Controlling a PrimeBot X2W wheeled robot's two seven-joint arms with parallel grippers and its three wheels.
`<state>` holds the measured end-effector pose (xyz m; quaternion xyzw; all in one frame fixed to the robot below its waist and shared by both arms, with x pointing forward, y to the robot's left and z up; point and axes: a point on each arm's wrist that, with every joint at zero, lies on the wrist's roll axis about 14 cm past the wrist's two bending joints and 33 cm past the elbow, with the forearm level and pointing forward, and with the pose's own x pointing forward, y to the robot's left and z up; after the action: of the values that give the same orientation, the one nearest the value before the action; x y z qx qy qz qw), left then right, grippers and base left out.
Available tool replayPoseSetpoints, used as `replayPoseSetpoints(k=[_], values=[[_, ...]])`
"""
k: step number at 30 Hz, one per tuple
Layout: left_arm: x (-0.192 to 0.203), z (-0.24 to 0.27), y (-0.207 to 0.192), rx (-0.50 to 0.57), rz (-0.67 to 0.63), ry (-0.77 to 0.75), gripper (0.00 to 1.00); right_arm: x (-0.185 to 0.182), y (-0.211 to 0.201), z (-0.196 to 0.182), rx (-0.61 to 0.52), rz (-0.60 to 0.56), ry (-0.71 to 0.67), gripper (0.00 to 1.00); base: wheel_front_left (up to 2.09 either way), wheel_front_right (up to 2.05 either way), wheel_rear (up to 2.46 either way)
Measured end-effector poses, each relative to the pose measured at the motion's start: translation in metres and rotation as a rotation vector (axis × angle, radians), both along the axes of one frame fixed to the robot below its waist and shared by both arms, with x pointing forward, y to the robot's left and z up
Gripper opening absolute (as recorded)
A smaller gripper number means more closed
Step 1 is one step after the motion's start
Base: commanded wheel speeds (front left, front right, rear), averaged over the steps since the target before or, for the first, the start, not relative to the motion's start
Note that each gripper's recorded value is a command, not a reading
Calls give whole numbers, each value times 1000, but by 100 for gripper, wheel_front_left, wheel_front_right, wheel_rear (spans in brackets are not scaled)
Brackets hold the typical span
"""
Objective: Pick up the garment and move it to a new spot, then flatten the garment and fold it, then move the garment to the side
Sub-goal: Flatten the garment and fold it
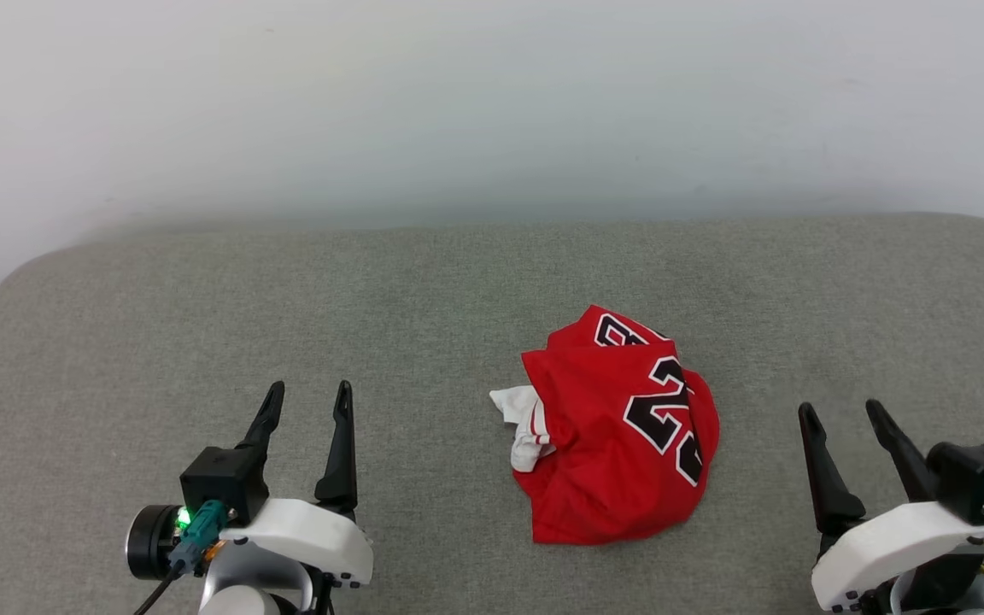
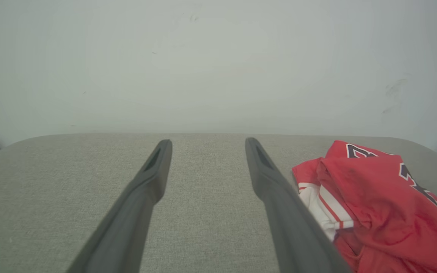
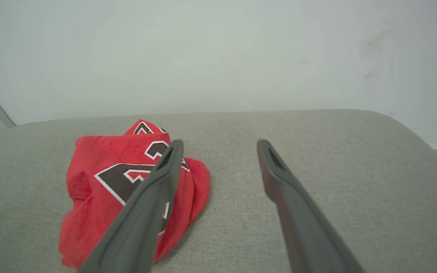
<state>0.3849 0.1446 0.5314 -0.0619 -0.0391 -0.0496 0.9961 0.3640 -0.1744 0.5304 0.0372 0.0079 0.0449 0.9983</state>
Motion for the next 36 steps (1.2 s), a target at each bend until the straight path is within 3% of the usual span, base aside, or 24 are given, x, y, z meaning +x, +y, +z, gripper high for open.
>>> replayPoseSetpoints(k=[4,9,19,26,27,28,29,36], values=[[3,1,-1,7,-3,-6,100,8,7,-22,62,29,142,100,0,0,0],[12,3,-3,4,-5,-20,100,35,27,-31,40,144,304,100,0,0,0],[19,-8,1,-15,20,-5,100,42,115,-55,-144,530,648,100,0,0,0],[21,-16,13,-19,62,9,100,41,131,-84,-249,625,783,100,0,0,0],[21,-17,14,-19,67,12,100,41,131,-86,-253,628,791,43,0,0,0],[21,-18,15,-19,70,14,100,41,130,-88,-257,627,796,15,0,0,0],[22,-18,16,-19,71,15,100,42,129,-89,-259,624,798,0,0,0,0],[27,-18,12,-23,63,8,100,61,109,-54,-207,543,649,0,0,0,0]])
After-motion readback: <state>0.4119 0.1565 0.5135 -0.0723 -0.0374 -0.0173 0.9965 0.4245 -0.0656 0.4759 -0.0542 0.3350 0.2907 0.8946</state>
